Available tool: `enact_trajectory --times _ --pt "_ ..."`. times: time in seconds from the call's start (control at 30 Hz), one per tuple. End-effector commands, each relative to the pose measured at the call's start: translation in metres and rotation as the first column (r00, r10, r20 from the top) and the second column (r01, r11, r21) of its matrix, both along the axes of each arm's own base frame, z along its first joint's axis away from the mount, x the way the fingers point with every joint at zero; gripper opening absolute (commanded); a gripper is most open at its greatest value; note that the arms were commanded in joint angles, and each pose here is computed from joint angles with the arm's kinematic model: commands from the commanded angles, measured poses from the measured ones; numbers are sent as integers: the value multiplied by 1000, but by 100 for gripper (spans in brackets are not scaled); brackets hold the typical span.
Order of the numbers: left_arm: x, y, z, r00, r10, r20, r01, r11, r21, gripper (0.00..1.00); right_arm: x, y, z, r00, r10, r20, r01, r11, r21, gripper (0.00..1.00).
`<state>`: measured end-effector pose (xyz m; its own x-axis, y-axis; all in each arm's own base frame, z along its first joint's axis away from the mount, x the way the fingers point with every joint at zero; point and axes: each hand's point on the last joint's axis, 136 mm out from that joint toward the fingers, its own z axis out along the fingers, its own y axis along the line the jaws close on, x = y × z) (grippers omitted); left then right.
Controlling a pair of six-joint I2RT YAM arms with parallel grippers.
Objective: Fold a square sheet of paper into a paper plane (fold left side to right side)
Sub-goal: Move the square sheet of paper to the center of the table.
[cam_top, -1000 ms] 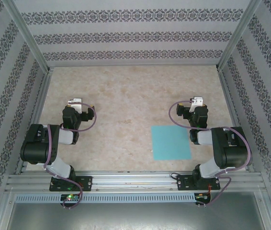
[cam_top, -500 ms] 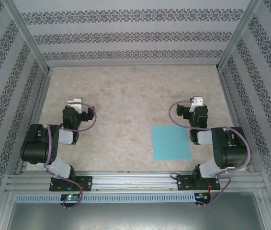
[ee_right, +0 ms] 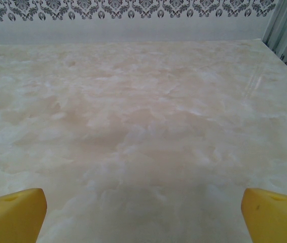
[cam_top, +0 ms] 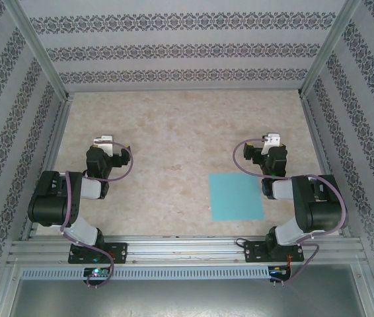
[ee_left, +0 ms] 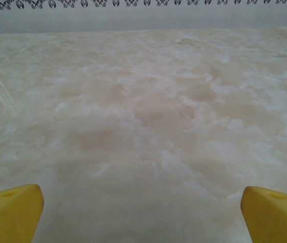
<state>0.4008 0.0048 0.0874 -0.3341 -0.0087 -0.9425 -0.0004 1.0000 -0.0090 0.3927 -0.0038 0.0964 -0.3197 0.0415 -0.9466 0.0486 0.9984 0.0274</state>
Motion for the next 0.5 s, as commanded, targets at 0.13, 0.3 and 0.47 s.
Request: enact_trajectory --times 0.13,0.3,0.47 --pt "0 5 1 1000 17 1 -17 1000 -10 100 3 -7 20 999 -23 49 22 999 28 98" --pt "0 6 1 1000 23 -2 -23 1000 -8 100 -13 -14 49 994 -63 93 60 998 35 98" --pt "-4 14 28 997 74 6 -74 997 -2 100 -32 -3 72 999 -38 19 36 993 114 98"
